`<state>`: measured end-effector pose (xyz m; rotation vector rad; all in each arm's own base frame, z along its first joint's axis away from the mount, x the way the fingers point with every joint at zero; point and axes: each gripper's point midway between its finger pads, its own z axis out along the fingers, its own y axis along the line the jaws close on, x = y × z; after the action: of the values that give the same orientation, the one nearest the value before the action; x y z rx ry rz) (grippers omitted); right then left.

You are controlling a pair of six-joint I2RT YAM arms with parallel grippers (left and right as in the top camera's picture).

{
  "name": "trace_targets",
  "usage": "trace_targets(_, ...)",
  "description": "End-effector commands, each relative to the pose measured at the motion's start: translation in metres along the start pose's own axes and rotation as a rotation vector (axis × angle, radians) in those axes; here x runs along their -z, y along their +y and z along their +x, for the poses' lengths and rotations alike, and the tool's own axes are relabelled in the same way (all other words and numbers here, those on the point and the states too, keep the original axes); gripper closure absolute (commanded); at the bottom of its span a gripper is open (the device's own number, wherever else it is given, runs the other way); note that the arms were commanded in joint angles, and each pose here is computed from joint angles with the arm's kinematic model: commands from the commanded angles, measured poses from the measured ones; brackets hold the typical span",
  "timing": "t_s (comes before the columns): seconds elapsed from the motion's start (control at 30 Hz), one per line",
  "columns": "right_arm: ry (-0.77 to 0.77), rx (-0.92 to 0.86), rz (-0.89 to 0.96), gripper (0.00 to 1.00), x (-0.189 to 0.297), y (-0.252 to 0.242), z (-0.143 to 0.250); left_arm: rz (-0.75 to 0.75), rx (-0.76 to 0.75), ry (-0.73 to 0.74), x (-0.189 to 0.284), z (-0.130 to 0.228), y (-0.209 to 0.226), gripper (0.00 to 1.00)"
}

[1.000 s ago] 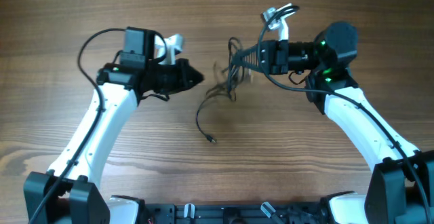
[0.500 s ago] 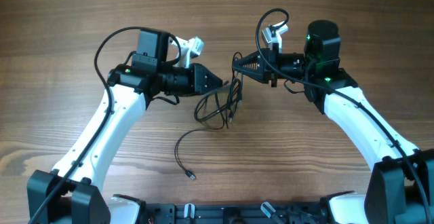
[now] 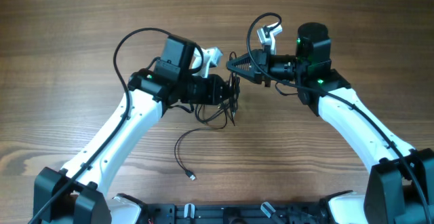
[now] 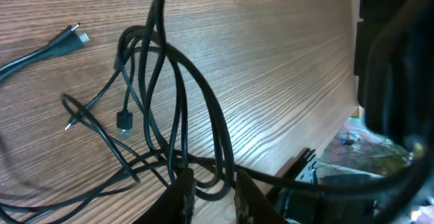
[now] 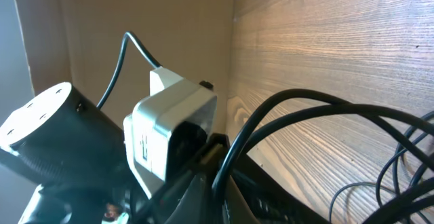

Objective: Untangle cables

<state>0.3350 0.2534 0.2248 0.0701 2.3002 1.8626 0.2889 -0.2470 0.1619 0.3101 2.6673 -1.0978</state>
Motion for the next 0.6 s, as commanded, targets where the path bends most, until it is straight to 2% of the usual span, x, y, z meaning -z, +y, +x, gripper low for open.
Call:
trace_targets(0.0, -0.005, 0.026, 0.005, 0.96, -0.002, -0.001, -0.001, -0.022, -0.004, 0.022, -0.012, 0.002, 0.003, 0.78)
trace_targets(0.33, 0.004, 0.025, 0.0, 0.96, -0.002, 0.0, 0.001, 0.021, 0.035, -0.067, -0.013, -0.022, -0.007, 0.79)
trace_targets(0.57, 0.008, 0.01, -0.002, 0.96, -0.002, 0.001, 0.002, 0.0, 0.132, -0.097, -0.013, -0.028, -0.004, 0.88)
